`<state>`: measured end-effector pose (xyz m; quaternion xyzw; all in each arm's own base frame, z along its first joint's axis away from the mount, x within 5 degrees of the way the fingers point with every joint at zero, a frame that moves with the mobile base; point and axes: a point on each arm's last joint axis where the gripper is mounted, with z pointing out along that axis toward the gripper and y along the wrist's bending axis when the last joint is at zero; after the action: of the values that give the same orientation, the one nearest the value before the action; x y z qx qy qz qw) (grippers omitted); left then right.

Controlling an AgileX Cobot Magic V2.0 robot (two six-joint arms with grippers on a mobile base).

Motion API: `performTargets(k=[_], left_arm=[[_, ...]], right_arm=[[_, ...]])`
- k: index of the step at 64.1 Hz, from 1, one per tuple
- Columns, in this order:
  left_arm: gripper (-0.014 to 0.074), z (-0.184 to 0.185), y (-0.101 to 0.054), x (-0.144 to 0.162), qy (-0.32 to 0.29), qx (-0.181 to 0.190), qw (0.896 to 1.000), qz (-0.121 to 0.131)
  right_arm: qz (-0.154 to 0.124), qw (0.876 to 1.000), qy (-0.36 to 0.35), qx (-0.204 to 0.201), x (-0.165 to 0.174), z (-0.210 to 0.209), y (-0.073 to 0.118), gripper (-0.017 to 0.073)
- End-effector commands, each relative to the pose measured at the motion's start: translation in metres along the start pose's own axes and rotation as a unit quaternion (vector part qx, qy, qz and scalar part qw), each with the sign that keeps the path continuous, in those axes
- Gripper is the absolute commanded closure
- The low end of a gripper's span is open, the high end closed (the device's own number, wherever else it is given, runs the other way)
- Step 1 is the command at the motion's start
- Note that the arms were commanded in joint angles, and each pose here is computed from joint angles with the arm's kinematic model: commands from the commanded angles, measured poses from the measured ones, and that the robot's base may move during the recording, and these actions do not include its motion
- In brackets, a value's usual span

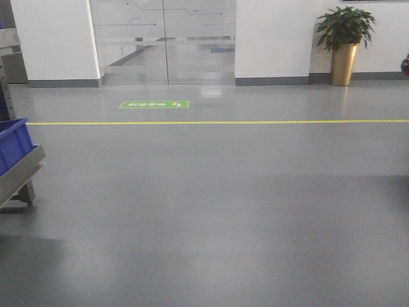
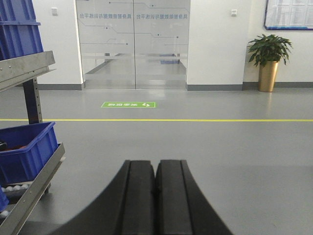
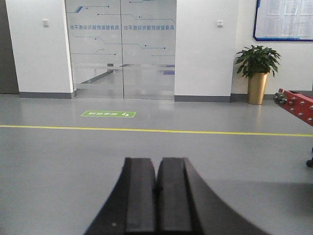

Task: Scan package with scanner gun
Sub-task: 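Turn the base toward the red conveyor table and stop beside it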

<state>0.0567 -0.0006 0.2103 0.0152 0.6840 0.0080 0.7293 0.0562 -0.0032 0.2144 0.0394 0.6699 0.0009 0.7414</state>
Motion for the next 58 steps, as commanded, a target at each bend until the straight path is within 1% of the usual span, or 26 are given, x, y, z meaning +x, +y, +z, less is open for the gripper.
performTargets(k=[1,58], left_arm=[[0.0704,-0.0004,0.0,-0.0029,-0.012,0.0,1.0,-0.003],[0.0704,-0.0004,0.0,-0.0029,-0.012,0.0,1.0,-0.003]], right_arm=[[-0.004,1.0,-0.009,-0.001,-0.0015,-0.0002,0.0002,0.0728],[-0.004,1.0,-0.009,-0.001,-0.0015,-0.0002,0.0002,0.0728]])
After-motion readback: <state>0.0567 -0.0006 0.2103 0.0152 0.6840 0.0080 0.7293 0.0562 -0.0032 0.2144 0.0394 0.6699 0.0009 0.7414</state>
